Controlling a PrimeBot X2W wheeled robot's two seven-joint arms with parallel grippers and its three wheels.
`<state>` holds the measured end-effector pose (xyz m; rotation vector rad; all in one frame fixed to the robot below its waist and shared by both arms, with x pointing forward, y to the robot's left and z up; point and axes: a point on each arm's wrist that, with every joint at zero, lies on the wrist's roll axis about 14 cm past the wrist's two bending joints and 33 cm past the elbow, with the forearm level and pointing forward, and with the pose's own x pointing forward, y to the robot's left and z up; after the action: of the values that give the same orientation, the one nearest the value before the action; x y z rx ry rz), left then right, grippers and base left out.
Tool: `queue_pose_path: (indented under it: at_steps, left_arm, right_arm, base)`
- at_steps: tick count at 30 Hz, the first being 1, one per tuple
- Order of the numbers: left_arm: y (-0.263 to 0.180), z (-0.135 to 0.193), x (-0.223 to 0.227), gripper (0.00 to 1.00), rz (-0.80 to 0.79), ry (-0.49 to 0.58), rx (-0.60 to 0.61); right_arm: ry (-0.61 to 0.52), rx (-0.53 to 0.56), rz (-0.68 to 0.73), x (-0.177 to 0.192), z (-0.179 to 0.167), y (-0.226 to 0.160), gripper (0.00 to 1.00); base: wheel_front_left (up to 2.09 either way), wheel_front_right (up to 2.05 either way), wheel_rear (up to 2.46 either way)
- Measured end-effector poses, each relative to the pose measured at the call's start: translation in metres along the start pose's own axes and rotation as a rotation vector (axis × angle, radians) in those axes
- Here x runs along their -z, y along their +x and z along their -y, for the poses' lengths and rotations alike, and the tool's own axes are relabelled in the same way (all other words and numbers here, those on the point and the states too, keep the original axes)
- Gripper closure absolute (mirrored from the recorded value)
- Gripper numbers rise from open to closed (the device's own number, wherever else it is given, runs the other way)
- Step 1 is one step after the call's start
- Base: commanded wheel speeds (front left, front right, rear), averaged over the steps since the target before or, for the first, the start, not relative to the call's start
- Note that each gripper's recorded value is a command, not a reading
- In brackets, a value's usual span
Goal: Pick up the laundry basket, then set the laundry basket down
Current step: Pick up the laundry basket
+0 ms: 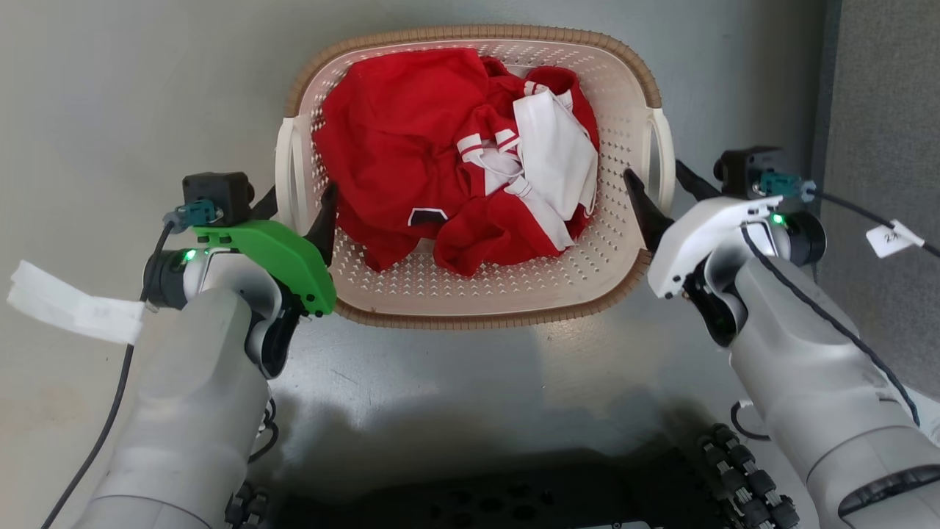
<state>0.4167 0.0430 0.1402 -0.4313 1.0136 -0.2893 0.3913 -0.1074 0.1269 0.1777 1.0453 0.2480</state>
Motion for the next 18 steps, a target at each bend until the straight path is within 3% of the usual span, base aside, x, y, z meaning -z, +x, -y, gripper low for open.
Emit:
queue_pose_path:
  at_steps: [13, 14, 15, 16, 17, 18]
  left_arm:
    - [0.004, 0.008, 0.005, 0.0, -0.034, 0.007, 0.027]
    - [0.004, 0.009, 0.006, 0.18, -0.041, 0.008, 0.029]
    - [0.004, 0.009, 0.008, 0.51, -0.049, 0.007, 0.03]
    - [0.004, 0.009, 0.009, 0.69, -0.053, 0.007, 0.031]
    - [0.004, 0.01, 0.01, 0.96, -0.055, 0.007, 0.032]
    - [0.004, 0.009, 0.011, 1.0, -0.061, 0.005, 0.03]
  right_arm:
    - [0.003, -0.003, 0.003, -0.002, 0.0, 0.004, 0.0]
    - [0.0, -0.007, 0.004, -0.003, -0.001, 0.005, 0.0]
    - [0.0, -0.01, 0.007, -0.004, -0.002, 0.005, 0.16]
    - [0.0, -0.012, 0.009, -0.005, -0.003, 0.006, 0.3]
    - [-0.001, -0.014, 0.013, -0.005, -0.004, 0.006, 0.57]
    - [0.0, -0.017, 0.014, -0.005, -0.005, 0.007, 0.76]
  base:
    - [0.0, 0.0, 0.0]
    - [0.0, 0.0, 0.0]
    - [0.0, 0.0, 0.0]
    - [0.0, 0.0, 0.0]
    - [0.0, 0.0, 0.0]
    - [0.0, 0.0, 0.0]
